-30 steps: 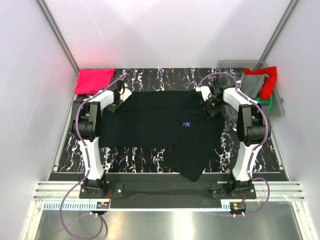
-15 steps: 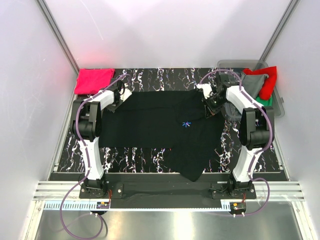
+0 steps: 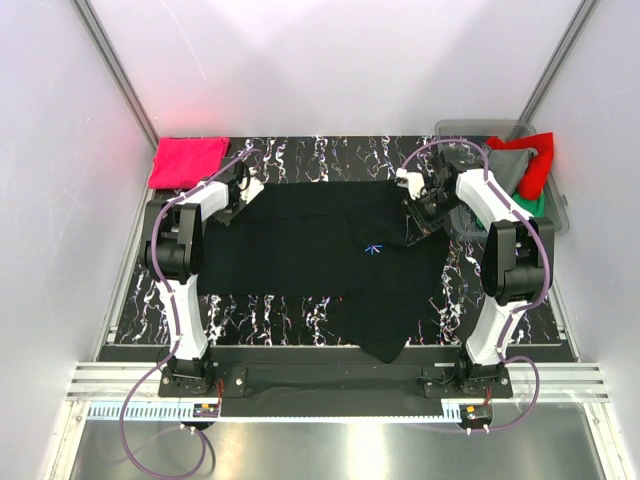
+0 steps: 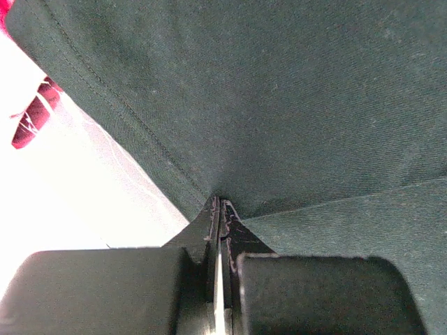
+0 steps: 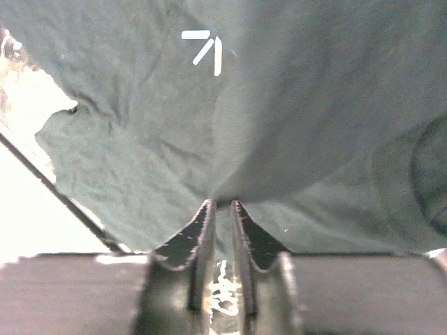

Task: Fold and stack the t-shirts
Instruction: Fold the tshirt

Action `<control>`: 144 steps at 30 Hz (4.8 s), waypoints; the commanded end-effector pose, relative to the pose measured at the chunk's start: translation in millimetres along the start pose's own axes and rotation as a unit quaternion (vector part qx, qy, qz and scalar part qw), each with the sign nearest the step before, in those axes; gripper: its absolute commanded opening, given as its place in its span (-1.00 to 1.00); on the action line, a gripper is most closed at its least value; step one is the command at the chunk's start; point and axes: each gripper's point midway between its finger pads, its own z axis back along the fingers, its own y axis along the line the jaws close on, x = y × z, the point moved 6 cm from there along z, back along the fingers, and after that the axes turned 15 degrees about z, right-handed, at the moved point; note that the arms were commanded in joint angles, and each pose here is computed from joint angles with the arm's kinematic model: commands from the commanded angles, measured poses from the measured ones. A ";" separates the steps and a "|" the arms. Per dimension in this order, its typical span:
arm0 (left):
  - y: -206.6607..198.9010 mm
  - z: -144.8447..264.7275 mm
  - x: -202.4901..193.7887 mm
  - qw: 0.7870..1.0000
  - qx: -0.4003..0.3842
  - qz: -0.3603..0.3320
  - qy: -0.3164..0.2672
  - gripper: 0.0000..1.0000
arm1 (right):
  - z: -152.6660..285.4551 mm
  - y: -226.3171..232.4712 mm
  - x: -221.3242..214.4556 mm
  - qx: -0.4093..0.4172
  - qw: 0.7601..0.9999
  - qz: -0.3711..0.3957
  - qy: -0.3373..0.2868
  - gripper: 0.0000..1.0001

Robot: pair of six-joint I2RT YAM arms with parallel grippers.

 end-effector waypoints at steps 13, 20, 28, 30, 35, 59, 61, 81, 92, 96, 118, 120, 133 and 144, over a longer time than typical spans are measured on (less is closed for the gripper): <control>5.8 13.5 -0.9 1.000 0.009 0.002 -0.009 -1.00 | 46.4 1.7 59.2 -0.145 0.961 0.232 -0.046 -0.31; 4.9 11.9 -1.2 1.000 0.010 0.001 -0.007 -1.00 | -27.1 25.8 79.1 -0.061 0.953 0.295 -0.026 -0.41; 1.9 8.0 -4.6 1.000 0.006 -0.001 0.000 -1.00 | -80.7 16.0 95.3 -0.035 0.955 0.295 -0.007 -0.31; 2.1 8.0 -4.5 1.000 0.007 0.000 0.000 -1.00 | -90.2 11.6 99.2 -0.035 0.956 0.291 -0.006 -0.30; 2.9 7.9 -5.1 1.000 0.007 -0.001 0.001 -1.00 | -104.2 14.0 105.9 -0.023 0.958 0.286 -0.008 -0.29; 2.7 3.3 -4.0 1.000 0.010 -0.002 0.005 -1.00 | -132.3 26.0 93.2 -0.004 0.959 0.282 0.025 -0.21; 3.2 3.5 -3.5 1.000 0.011 -0.003 0.005 -1.00 | -134.4 24.3 89.9 -0.005 0.960 0.280 0.030 -0.21; 2.9 2.2 -3.5 1.000 0.011 -0.003 0.006 -1.00 | -121.5 33.5 95.3 -0.011 0.959 0.281 0.024 -0.83; 2.9 3.5 -2.6 1.000 0.009 0.000 0.003 -1.00 | -107.7 58.6 104.1 0.006 0.959 0.281 0.020 -0.84; 3.3 3.5 -0.8 1.000 0.008 0.000 0.001 -1.00 | -99.9 63.5 109.0 0.008 0.961 0.278 0.013 -0.84; 6.2 9.6 3.8 1.000 0.010 0.008 -0.010 -1.00 | -95.8 63.3 120.5 0.000 0.982 0.166 0.089 -0.50; 6.8 10.8 3.7 1.000 0.011 0.008 -0.011 -1.00 | -98.9 62.2 112.7 0.002 0.980 0.168 0.103 -0.09; 10.1 12.0 5.1 1.000 0.018 0.006 -0.012 -1.00 | -23.9 -35.9 96.8 -0.118 0.989 0.087 0.030 0.04; 22.7 -2.1 20.7 0.999 0.037 0.016 -0.010 -1.00 | -50.8 -123.8 86.9 -0.176 0.982 0.059 0.039 0.03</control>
